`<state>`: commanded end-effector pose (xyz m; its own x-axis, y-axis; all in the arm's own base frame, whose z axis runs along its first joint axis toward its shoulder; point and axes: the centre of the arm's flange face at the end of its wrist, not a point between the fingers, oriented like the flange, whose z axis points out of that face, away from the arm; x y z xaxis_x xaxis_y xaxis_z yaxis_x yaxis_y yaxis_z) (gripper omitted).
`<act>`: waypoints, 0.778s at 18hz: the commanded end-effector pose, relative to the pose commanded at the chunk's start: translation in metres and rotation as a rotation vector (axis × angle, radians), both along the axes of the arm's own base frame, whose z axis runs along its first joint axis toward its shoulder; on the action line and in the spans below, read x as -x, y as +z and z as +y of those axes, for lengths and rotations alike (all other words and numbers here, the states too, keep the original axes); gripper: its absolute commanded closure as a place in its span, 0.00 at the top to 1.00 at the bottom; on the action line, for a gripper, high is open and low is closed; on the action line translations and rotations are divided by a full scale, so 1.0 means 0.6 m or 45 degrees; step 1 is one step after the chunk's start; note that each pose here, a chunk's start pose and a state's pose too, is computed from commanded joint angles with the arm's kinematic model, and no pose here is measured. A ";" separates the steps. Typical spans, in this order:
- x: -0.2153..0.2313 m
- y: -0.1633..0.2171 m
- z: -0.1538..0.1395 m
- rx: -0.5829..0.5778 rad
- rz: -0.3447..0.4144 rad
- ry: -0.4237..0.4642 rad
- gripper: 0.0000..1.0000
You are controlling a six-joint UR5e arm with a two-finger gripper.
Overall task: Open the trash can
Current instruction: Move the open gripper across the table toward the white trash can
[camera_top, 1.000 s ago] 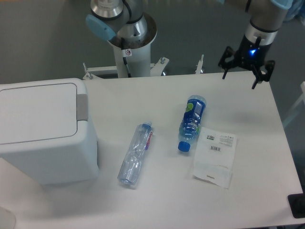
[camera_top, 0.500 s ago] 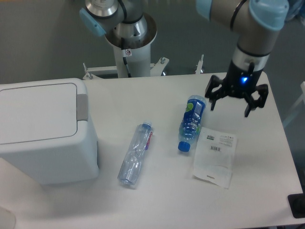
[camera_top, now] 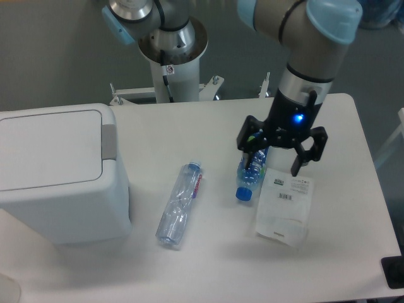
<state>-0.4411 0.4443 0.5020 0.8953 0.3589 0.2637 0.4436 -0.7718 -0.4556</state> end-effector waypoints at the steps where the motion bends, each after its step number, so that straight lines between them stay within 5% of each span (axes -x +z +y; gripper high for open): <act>1: -0.007 0.008 -0.003 0.000 -0.027 0.034 1.00; 8: -0.065 0.028 0.020 0.014 -0.167 0.207 1.00; 14: -0.127 0.023 0.016 0.032 -0.182 0.184 1.00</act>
<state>-0.3651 0.4542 0.5158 0.7879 0.4893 0.3739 0.6096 -0.7057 -0.3611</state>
